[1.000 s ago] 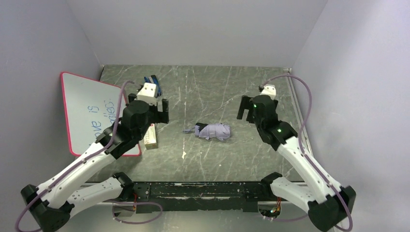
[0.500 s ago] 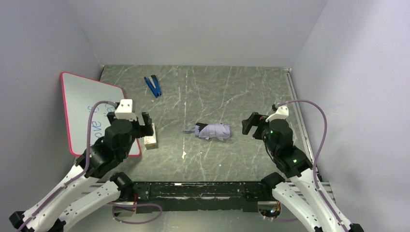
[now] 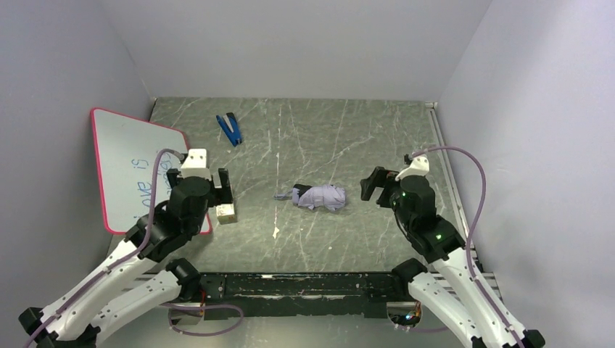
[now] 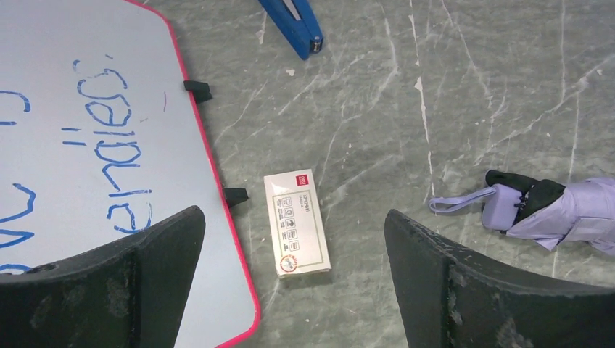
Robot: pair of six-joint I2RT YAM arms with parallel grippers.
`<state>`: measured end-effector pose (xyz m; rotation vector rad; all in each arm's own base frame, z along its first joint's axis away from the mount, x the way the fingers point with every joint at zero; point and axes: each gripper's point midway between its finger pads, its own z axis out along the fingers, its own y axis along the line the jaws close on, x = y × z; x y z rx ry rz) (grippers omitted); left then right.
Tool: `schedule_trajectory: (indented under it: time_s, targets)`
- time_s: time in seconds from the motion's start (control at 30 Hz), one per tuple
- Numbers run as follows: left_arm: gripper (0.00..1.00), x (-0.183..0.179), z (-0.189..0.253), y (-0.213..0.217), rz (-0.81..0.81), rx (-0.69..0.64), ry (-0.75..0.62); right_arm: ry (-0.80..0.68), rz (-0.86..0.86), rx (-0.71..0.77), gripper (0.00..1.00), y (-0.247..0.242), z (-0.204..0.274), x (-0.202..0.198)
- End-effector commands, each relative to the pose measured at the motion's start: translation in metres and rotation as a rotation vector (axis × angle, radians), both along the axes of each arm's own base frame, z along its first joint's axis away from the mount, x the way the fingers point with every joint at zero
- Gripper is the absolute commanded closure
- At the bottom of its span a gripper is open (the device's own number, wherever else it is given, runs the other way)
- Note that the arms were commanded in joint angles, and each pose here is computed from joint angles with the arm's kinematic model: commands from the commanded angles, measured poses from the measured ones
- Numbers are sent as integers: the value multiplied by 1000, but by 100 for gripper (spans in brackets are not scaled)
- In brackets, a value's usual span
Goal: Put away the umbrella
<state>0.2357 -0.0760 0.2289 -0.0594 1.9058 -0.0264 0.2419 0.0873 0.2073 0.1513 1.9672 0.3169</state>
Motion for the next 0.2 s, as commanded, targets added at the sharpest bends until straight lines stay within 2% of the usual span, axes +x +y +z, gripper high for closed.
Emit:
schedule_trajectory:
  time_s: [0.0,0.17]
  targets:
    - [3,-1,16,9,51,-34,-46,-77,5,19,0,-1,17,1]
    - [3,-2,19,11,49,-51,-69,-77,-3,13,0,-3,16,1]
